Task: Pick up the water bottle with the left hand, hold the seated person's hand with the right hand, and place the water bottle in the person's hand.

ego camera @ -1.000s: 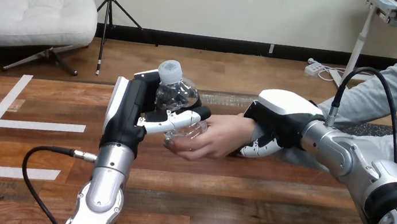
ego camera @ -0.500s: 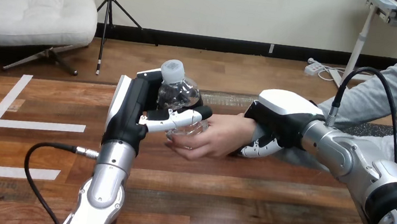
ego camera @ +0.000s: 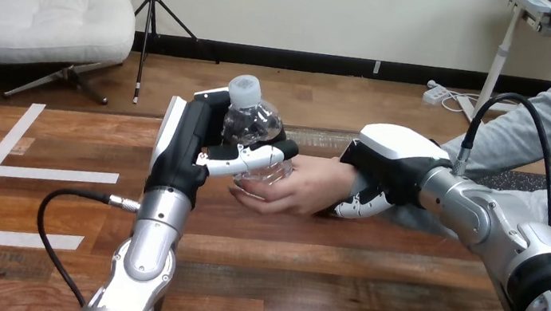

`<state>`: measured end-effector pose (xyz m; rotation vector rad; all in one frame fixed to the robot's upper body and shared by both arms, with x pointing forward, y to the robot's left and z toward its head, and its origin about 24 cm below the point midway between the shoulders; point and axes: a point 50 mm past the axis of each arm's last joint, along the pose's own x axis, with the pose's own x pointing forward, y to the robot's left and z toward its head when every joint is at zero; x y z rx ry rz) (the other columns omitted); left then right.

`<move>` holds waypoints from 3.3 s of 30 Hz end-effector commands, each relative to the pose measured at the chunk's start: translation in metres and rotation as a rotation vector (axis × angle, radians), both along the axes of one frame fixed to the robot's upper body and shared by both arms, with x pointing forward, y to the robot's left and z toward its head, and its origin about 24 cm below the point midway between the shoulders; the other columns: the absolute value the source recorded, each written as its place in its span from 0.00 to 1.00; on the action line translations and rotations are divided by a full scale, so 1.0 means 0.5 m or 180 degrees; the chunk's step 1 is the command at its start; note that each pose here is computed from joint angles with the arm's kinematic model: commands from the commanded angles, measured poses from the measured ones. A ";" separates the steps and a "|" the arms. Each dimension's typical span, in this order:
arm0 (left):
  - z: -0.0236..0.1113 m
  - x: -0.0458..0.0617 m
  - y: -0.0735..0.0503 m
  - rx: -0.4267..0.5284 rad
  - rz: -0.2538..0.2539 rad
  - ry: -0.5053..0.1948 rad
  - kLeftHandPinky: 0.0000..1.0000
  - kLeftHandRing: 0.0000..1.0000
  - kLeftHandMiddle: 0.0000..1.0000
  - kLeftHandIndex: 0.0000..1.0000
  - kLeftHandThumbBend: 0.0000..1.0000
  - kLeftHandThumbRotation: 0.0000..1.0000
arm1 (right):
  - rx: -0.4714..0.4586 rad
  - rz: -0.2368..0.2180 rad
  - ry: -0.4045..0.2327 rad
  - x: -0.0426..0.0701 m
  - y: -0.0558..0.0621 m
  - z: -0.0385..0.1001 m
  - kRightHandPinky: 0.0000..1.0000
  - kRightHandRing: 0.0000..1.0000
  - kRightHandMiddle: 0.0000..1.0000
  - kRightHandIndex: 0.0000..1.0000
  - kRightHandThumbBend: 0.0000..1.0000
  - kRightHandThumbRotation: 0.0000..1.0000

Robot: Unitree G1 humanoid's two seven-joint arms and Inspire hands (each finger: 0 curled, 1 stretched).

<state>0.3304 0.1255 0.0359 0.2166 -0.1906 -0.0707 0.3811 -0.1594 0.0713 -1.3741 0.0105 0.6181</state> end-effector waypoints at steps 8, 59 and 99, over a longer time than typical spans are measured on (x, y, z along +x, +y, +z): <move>0.102 0.045 -0.043 -0.0140 -0.0208 -0.0585 0.32 0.37 0.41 0.43 0.73 0.00 | 0.0319 0.0145 -0.0659 0.043 0.039 0.126 0.25 0.30 0.36 0.37 0.45 0.32; 0.080 0.040 -0.036 -0.0253 -0.0585 -0.0185 0.78 0.85 0.87 0.87 0.96 0.72 | 0.0313 0.0102 -0.0638 0.044 0.034 0.125 0.25 0.30 0.36 0.36 0.45 0.31; 0.088 0.022 -0.005 -0.0260 -0.0523 -0.0359 1.00 0.99 0.97 0.95 1.00 1.00 | 0.0294 0.0047 -0.0592 0.044 0.027 0.123 0.28 0.33 0.39 0.40 0.48 0.36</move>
